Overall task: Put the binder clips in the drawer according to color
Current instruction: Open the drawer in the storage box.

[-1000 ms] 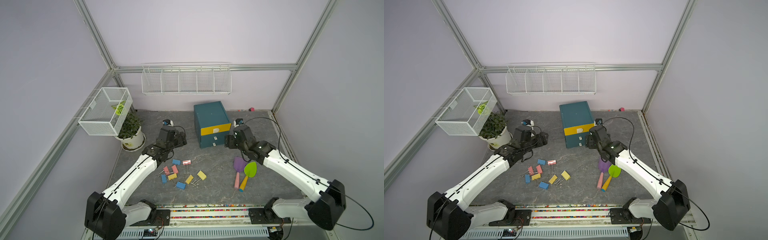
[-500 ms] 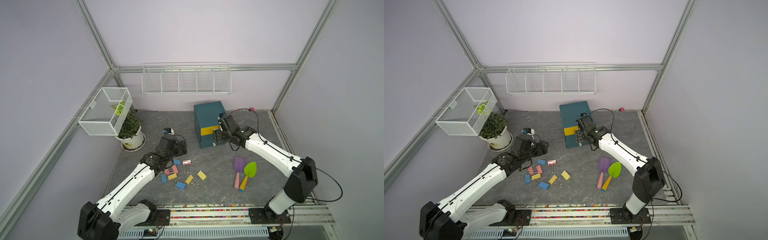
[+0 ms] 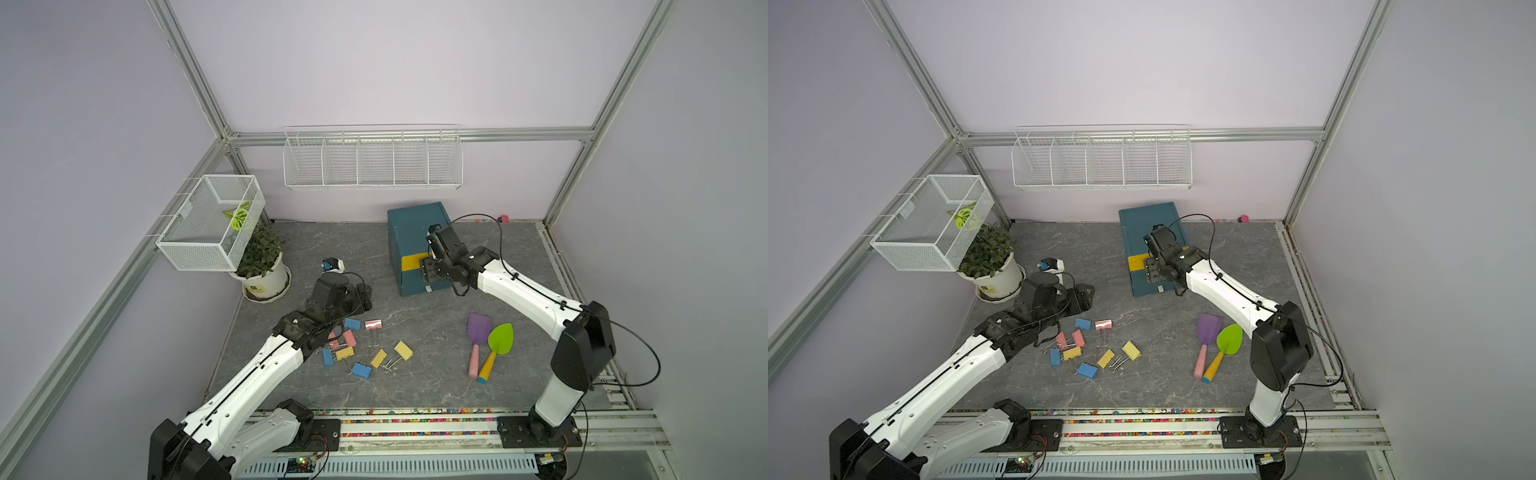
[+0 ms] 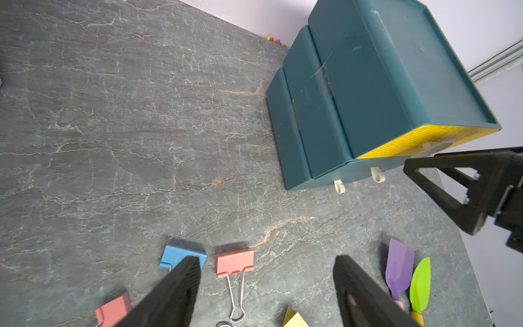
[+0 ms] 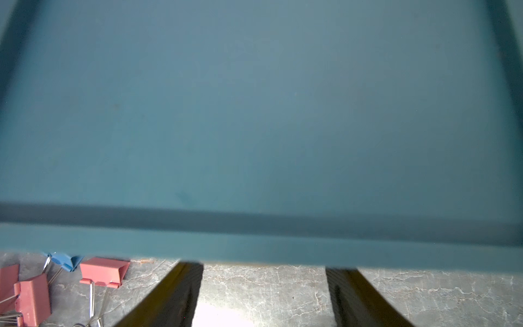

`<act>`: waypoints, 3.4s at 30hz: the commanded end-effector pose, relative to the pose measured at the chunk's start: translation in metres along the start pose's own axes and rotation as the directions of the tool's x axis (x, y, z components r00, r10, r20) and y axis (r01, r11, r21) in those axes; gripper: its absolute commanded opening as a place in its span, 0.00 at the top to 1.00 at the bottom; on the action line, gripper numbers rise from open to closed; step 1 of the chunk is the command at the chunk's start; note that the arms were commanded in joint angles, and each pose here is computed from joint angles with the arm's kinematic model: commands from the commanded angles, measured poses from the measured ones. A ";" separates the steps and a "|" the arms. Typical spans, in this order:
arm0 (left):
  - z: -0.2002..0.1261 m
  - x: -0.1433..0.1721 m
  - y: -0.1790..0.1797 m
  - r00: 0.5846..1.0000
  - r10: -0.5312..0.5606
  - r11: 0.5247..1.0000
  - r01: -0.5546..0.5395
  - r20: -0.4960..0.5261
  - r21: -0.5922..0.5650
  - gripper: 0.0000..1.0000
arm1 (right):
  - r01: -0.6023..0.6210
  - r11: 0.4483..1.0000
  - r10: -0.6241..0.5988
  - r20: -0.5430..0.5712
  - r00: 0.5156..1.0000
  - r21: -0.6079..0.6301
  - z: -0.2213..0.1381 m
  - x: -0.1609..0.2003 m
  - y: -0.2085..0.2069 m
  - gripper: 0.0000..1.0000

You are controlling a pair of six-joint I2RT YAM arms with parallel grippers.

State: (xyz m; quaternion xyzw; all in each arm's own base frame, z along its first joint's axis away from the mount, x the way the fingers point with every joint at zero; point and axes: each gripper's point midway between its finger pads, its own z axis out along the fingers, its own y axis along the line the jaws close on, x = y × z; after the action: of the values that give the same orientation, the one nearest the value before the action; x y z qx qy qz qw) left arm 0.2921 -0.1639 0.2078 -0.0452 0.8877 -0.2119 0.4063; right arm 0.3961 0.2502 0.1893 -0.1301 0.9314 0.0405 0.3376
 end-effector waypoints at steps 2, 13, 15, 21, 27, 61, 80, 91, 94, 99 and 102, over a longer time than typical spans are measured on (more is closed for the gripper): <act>-0.004 0.001 -0.001 1.000 -0.003 1.000 0.003 -0.005 0.004 0.21 | 0.012 1.000 -0.013 0.059 0.998 0.012 -0.002 -0.016 0.002 0.27; -0.007 -0.001 -0.004 1.000 -0.007 1.000 0.007 -0.001 0.016 0.21 | -0.001 1.000 0.001 0.104 0.995 0.001 -0.004 -0.025 0.003 0.36; -0.007 0.000 -0.004 1.000 -0.008 1.000 0.008 -0.002 0.017 0.21 | -0.002 1.000 0.003 0.112 0.994 -0.002 -0.003 -0.026 0.004 0.37; -0.002 0.006 -0.004 1.000 -0.015 1.000 0.015 -0.018 0.018 0.21 | -0.006 1.000 0.005 0.119 0.993 0.005 -0.003 -0.026 0.003 0.43; -0.001 0.007 -0.006 1.000 -0.015 1.000 0.016 -0.019 0.026 0.22 | -0.007 1.000 0.005 0.130 0.991 0.013 -0.007 -0.025 0.003 0.53; 0.007 0.021 -0.008 0.998 -0.013 0.999 0.015 -0.060 0.032 0.23 | -0.012 1.000 0.008 0.152 0.988 0.024 -0.075 0.053 -0.015 0.64; 0.011 0.037 -0.025 0.993 0.062 0.995 -0.053 -0.103 0.088 0.28 | -0.015 0.999 0.011 0.115 0.993 0.035 -0.079 0.087 -0.019 0.63; 0.015 0.067 -0.044 0.958 0.236 0.961 -0.205 -0.161 0.186 0.29 | -0.031 0.997 0.025 0.091 0.996 0.072 -0.075 0.092 -0.024 0.41; 0.015 0.077 -0.049 0.943 0.284 0.945 -0.246 -0.171 0.215 0.27 | -0.042 0.997 0.034 0.106 0.994 0.072 -0.082 0.091 -0.028 0.33; 0.016 0.105 -0.065 0.884 0.422 0.891 -0.361 -0.204 0.276 0.26 | -0.053 0.996 0.045 0.121 0.992 0.066 -0.100 0.093 -0.036 0.24; 0.023 0.132 -0.070 0.821 0.517 0.846 -0.446 -0.243 0.292 0.27 | -0.078 0.995 0.069 0.139 0.988 0.063 -0.114 0.097 -0.045 0.22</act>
State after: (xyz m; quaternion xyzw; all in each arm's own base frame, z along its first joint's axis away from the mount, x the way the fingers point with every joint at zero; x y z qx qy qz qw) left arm 0.2241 -0.2593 0.1474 0.2061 0.8974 -0.2299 0.3152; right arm 0.2771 0.1853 0.2136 -0.0945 0.9096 0.0417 0.4025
